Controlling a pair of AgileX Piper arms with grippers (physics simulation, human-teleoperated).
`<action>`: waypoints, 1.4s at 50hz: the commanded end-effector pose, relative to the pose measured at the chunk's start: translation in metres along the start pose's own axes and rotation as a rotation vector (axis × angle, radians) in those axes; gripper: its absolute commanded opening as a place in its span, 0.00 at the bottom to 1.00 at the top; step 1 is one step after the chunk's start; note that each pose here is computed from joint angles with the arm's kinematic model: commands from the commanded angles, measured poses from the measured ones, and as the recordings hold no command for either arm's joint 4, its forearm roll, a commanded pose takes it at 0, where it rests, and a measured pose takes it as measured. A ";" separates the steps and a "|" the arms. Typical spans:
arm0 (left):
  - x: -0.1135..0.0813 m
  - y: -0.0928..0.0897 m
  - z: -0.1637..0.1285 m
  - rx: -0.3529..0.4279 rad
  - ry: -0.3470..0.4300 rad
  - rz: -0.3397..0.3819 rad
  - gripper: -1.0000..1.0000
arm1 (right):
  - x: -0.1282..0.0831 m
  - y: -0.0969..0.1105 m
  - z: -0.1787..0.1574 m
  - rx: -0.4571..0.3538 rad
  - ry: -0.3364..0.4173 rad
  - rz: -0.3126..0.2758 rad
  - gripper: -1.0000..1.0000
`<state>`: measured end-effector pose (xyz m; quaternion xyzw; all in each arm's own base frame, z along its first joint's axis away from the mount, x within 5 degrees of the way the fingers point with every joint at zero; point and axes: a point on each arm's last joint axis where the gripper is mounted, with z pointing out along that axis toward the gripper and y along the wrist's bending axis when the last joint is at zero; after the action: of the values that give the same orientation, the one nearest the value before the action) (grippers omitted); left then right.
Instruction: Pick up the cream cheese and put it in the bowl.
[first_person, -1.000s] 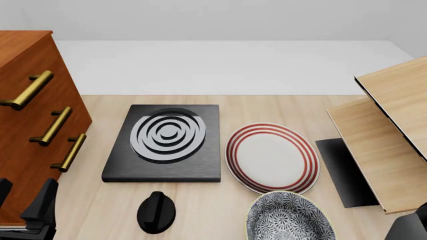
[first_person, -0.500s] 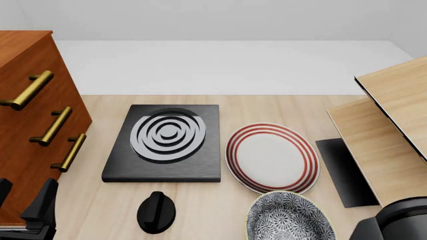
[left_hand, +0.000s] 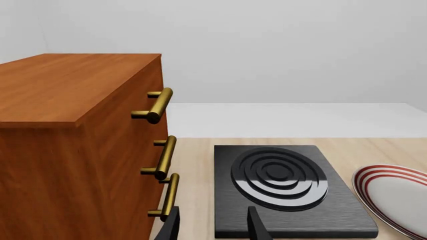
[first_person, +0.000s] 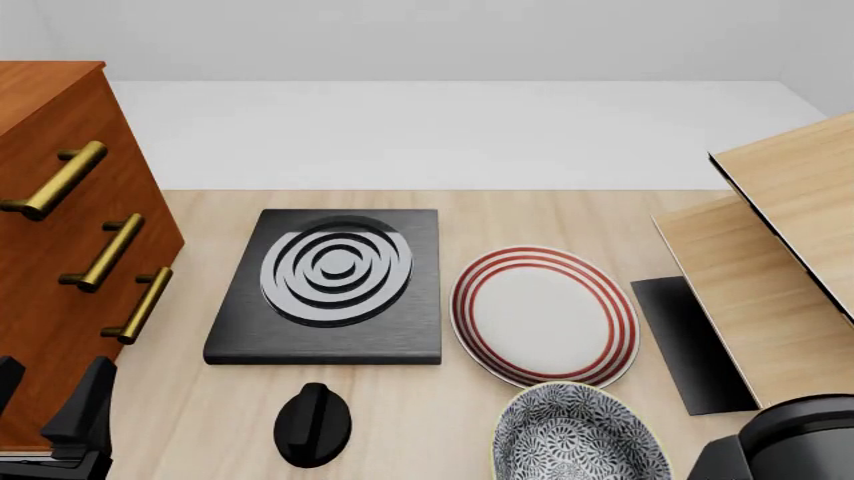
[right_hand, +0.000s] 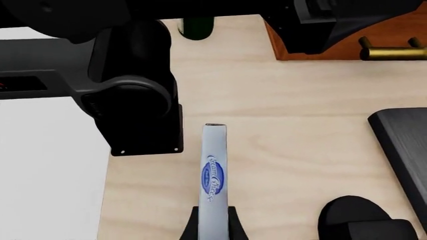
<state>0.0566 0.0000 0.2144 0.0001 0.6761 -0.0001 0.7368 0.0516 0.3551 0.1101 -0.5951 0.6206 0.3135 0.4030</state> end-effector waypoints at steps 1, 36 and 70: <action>0.000 0.000 0.000 0.000 0.000 0.000 1.00 | -0.011 -0.005 -0.013 0.012 -0.023 -0.018 0.00; 0.000 0.000 0.000 0.000 0.000 0.000 1.00 | -0.032 -0.027 -0.117 0.088 -0.068 -0.097 0.00; 0.000 0.000 0.000 0.000 0.000 0.000 1.00 | -0.028 -0.068 -0.248 0.345 0.033 -0.028 0.00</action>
<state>0.0566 0.0000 0.2144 0.0001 0.6761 -0.0001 0.7368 0.0860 0.1807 0.2446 -0.5487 0.6468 0.2173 0.4830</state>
